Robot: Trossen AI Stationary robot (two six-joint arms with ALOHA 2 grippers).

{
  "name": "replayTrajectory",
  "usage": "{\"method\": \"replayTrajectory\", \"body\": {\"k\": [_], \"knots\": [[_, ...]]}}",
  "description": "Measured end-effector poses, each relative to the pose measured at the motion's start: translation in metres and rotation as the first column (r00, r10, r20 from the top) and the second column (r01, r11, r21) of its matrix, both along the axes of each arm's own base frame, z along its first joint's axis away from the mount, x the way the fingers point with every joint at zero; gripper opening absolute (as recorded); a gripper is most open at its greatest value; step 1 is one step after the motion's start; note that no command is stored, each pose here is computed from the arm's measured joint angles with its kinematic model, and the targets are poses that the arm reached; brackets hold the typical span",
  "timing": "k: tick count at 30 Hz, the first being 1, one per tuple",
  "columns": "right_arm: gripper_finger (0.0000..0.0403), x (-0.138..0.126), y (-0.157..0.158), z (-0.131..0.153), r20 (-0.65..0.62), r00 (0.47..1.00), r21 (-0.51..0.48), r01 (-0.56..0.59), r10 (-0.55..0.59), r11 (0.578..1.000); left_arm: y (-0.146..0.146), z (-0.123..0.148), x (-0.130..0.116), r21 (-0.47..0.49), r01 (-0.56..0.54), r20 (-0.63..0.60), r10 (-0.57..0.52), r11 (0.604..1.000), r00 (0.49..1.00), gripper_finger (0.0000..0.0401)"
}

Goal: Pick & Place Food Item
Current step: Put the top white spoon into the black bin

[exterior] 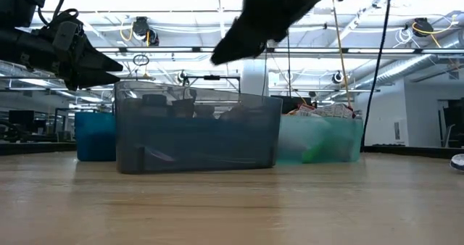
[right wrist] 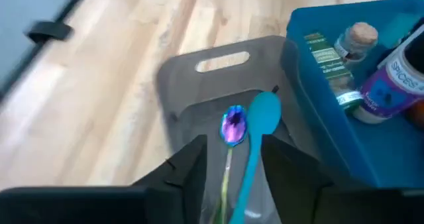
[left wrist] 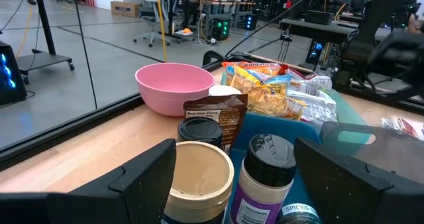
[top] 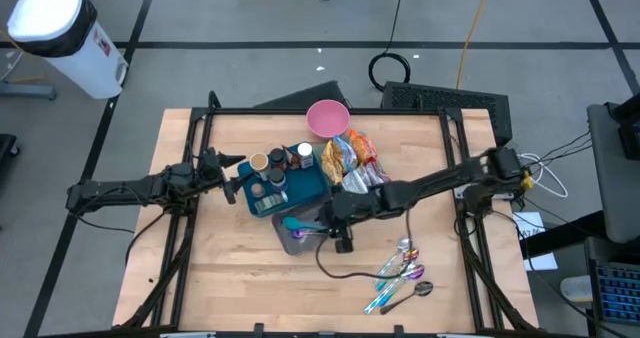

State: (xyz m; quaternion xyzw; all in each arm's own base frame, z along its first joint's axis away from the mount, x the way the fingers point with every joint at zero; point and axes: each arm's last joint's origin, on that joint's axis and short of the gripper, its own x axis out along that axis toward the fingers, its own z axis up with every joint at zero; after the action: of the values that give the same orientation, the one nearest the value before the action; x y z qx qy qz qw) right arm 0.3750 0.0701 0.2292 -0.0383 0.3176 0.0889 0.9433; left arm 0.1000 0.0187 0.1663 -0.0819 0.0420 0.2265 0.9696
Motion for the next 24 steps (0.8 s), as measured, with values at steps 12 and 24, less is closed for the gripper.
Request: {"method": "replayTrajectory", "body": {"k": [12,24], "knots": [[0.0157,-0.112,0.014,0.049,-0.476,0.857,0.139,0.295,-0.198,0.945,0.000,0.000,0.000,0.000,0.000,0.000,0.000,1.000,1.000,0.0308],[0.0145,-0.201,0.022,-0.009,-0.592,0.737,0.256,0.556,-0.327,0.791,0.000,0.000,0.000,0.000,0.000,0.000,0.000,1.000,1.000,0.0308]]}}
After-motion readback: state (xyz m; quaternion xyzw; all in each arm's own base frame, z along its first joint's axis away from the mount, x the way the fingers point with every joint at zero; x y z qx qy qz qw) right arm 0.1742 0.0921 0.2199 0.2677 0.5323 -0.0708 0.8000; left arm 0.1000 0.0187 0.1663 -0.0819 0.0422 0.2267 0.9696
